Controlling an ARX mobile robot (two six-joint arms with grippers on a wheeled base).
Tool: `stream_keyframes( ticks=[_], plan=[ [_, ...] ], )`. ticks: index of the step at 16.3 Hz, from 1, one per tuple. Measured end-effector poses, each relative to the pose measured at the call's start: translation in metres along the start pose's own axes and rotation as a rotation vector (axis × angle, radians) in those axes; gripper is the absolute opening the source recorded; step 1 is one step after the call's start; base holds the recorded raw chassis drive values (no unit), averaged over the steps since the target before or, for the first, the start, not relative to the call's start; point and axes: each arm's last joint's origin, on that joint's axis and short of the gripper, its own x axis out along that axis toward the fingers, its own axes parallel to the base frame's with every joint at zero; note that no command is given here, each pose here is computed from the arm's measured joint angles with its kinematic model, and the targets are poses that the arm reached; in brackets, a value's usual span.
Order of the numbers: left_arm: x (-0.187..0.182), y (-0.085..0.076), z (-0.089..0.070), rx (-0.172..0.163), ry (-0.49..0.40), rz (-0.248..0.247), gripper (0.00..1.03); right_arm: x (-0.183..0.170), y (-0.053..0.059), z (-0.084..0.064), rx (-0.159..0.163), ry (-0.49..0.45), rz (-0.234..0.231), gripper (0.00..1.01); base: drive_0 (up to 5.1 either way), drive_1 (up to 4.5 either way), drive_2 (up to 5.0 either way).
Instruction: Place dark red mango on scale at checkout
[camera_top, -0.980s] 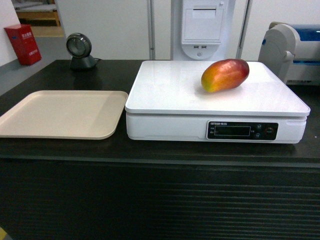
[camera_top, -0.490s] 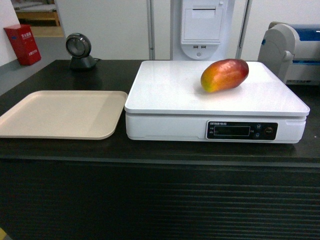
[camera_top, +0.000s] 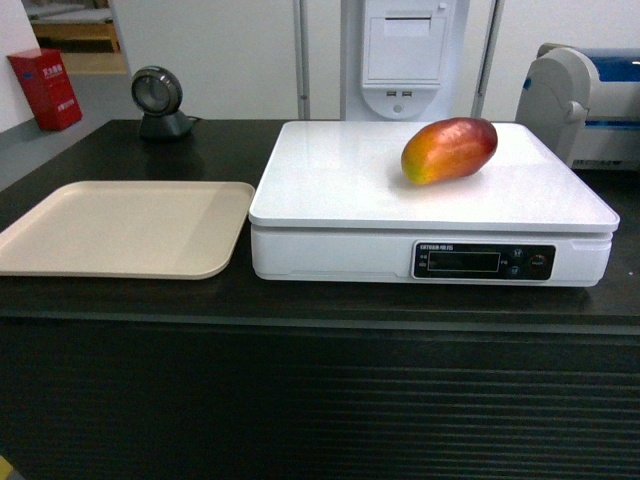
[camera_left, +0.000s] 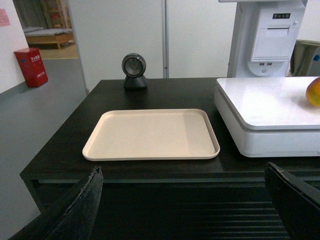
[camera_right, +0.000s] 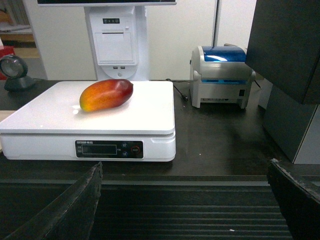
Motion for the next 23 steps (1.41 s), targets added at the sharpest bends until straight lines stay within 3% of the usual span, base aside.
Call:
stream_keyframes(
  ticks=[23],
  plan=[
    [0.0,0.0,0.0001,0.0,-0.002,0.0,0.98,0.0,0.0,0.0001,0.0,-0.001,0.0,0.98,0.0,0.0,0.0]
  ],
)
